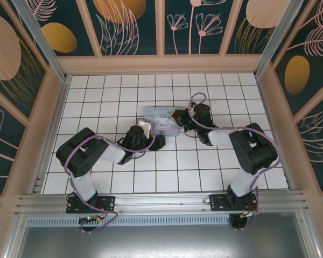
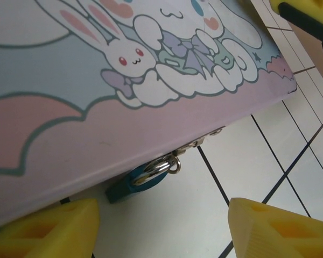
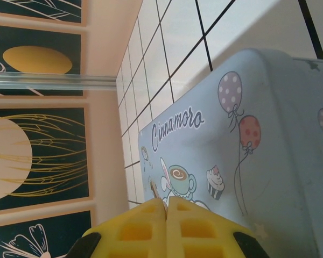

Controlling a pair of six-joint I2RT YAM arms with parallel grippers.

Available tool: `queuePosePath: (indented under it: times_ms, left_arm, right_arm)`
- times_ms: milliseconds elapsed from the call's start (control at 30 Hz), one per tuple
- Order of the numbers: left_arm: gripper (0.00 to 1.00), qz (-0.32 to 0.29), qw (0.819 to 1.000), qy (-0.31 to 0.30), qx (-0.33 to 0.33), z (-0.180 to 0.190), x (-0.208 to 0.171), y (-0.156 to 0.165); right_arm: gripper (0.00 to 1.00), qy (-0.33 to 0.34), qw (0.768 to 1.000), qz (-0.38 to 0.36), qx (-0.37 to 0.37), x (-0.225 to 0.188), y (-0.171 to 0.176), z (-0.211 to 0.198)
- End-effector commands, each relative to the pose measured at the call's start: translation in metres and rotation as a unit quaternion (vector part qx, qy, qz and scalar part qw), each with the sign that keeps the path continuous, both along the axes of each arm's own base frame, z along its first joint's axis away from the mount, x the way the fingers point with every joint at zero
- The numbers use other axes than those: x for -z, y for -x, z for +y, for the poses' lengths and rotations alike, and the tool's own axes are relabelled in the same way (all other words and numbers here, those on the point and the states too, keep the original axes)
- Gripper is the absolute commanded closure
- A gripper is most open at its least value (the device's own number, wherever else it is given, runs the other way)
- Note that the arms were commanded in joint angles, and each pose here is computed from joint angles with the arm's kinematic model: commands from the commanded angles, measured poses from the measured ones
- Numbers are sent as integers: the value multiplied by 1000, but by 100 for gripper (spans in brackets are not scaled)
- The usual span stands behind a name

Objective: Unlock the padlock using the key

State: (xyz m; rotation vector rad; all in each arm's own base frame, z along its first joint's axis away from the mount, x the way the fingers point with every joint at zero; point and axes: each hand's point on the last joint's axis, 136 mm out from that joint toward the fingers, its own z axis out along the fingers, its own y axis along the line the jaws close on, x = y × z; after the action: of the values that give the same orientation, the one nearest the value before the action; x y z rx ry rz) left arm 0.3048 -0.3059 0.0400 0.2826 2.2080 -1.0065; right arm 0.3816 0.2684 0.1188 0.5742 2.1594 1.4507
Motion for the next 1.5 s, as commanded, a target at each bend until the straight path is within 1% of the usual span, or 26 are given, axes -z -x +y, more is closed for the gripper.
queuePosePath:
  times_ms: [0, 133, 367, 533, 700, 1000, 1233, 1467]
  left_arm:
    - [35, -8, 1000, -1, 9, -9, 2, -4]
    - [36, -14, 1000, -19, 3, -8, 7, -8]
    - [36, -29, 997, -64, -33, 3, 16, -20]
    - [36, -28, 997, -67, -20, -5, 19, -23]
    - [36, -11, 999, -36, 16, -23, 16, -18]
    - [35, 9, 999, 11, 40, -40, 4, -14]
    - [35, 24, 998, 51, 38, -48, -5, -14]
    - [35, 37, 995, 91, 19, -48, -12, -14]
  right_arm:
    - [100, -9, 1000, 1, -2, 4, -1, -1]
    - [100, -9, 1000, 5, -3, 8, -1, -1]
    - [100, -10, 1000, 9, -4, 12, 0, -1]
    - [100, -10, 1000, 12, -4, 15, 1, -2]
    - [100, -10, 1000, 14, -5, 17, 1, -3]
    - [100, -9, 1000, 16, -3, 21, 2, -4]
    - [100, -10, 1000, 19, -2, 24, 2, -6]
    - [100, -11, 1000, 20, -3, 25, 2, -5]
